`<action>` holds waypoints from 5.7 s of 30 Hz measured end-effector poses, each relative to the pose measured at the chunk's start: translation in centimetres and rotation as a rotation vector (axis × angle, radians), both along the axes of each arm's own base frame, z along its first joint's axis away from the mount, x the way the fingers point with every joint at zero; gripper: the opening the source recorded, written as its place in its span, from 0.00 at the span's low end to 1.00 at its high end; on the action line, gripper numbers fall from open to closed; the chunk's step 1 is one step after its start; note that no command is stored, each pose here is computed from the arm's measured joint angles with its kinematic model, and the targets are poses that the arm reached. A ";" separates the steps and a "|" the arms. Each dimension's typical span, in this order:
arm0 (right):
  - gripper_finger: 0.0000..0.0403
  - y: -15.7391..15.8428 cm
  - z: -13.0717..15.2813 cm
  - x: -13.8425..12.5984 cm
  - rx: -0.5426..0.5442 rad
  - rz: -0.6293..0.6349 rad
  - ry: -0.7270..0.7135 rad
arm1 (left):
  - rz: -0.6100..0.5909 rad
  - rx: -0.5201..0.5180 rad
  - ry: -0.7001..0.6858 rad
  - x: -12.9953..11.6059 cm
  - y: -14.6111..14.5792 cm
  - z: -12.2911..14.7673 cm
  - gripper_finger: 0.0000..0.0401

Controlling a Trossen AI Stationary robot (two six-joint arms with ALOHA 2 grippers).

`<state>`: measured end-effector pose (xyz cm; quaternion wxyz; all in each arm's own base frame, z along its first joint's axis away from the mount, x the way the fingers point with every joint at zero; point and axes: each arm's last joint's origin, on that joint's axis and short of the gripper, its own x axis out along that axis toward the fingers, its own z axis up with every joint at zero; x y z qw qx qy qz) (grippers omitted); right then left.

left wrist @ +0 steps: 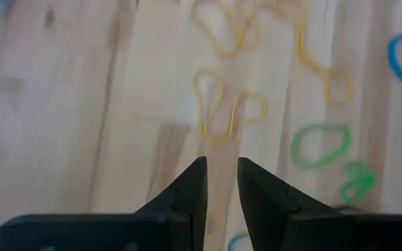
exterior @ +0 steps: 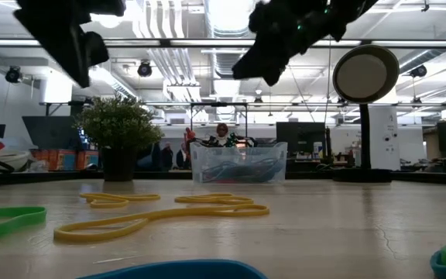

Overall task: Pick and place rubber bands into bin
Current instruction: Put the green rubberband into the transparent bin

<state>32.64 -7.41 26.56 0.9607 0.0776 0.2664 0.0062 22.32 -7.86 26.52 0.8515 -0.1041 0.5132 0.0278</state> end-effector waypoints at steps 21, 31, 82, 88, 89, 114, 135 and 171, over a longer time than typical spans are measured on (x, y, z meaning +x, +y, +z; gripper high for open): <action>0.17 8.6 0.0 -2.2 0.012 0.277 0.215 | -0.227 -0.217 -0.084 2.8 -4.4 -5.0 0.16; 0.18 10.8 -0.4 -2.8 0.023 0.338 0.287 | -0.240 -0.204 0.027 3.9 -6.1 -8.9 0.16; 0.14 11.7 -1.0 -3.8 0.084 0.306 0.410 | -0.190 -0.113 -0.050 4.3 -6.4 -8.5 0.00; 0.14 12.2 -1.2 -4.1 0.076 0.324 0.446 | -0.109 -0.047 -0.190 3.6 -5.2 -5.5 0.00; 0.15 12.3 -1.2 -4.1 0.072 0.326 0.445 | -0.092 -0.036 -0.213 3.4 -4.9 -4.9 0.00; 0.14 12.0 1.1 -5.2 0.041 0.275 0.340 | 0.275 0.367 -0.629 3.7 5.0 2.7 0.00; 0.14 11.5 2.6 -5.8 0.021 0.139 0.262 | 0.403 0.489 -0.579 9.2 15.0 -2.4 0.00; 0.14 12.4 2.1 -6.2 0.054 0.145 0.283 | 0.327 0.389 -0.520 12.1 16.7 -2.9 0.24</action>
